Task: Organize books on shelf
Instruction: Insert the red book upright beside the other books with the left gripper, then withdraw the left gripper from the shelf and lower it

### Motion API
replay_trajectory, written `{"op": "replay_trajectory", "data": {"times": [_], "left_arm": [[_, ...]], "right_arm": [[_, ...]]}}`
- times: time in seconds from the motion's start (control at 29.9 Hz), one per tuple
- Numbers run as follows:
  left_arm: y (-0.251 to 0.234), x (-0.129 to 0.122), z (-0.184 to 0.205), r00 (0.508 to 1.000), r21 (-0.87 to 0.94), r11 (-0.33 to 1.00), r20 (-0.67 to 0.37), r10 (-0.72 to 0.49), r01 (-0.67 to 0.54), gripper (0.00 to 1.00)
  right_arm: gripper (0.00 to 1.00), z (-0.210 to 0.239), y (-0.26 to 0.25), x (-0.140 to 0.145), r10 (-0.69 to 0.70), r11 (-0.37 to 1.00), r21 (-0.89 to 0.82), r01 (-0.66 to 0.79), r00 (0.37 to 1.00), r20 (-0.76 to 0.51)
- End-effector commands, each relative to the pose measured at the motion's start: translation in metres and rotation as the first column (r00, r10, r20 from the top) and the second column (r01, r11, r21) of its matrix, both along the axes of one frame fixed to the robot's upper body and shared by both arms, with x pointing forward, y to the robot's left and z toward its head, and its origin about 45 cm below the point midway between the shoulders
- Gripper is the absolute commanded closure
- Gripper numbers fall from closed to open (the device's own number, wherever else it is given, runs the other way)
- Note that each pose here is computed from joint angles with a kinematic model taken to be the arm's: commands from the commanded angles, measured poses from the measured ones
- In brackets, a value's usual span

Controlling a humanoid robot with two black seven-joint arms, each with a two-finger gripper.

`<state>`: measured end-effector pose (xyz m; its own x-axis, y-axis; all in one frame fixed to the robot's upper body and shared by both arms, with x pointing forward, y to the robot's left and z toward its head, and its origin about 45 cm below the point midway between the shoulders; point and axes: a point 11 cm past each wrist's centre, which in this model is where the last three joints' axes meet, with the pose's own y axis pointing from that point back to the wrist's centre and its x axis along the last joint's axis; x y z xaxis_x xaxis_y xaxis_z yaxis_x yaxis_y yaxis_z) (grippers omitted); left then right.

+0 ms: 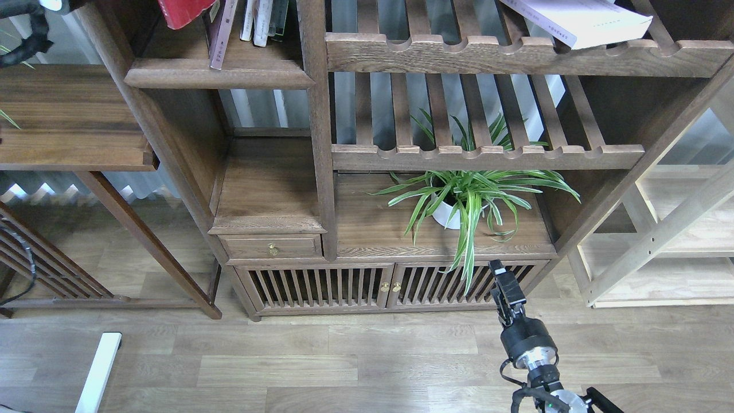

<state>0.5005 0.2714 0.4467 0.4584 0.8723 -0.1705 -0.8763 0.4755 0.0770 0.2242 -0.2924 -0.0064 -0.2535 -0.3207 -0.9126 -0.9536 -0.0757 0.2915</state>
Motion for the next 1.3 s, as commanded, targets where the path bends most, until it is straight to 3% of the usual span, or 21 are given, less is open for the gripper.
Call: {"op": "replay_trajectory", "data": {"times": [0.0,0.94,0.97,1.07,1.27], "left_arm": [[-0.006,0.007,-0.008,0.999,0.006,1.000,-0.032,0.005,-0.005,0.96],[-0.007,0.009,-0.028,0.997,0.025,1.000,-0.080,0.014,-0.012,0.93],[-0.006,0.009,-0.029,0.996,0.025,1.000,-0.082,0.015,-0.013,0.91],[-0.006,0.010,-0.034,0.994,0.044,0.999,-0.099,0.034,-0.030,0.66],[-0.006,0.011,-0.043,0.990,0.075,0.996,-0.124,0.061,-0.052,0.42]], "right_arm": [[0.00,-0.003,-0.001,-0.007,-0.008,1.000,0.004,0.008,1.000,-0.014],[0.00,-0.011,-0.002,-0.022,-0.024,1.000,0.012,0.025,0.999,-0.045],[0.00,-0.011,-0.003,-0.022,-0.025,1.000,0.011,0.026,0.999,-0.045],[0.00,-0.011,-0.003,-0.022,-0.025,1.000,0.011,0.026,0.999,-0.045],[0.00,-0.011,-0.002,-0.022,-0.025,1.000,0.014,0.026,0.999,-0.046]]}}
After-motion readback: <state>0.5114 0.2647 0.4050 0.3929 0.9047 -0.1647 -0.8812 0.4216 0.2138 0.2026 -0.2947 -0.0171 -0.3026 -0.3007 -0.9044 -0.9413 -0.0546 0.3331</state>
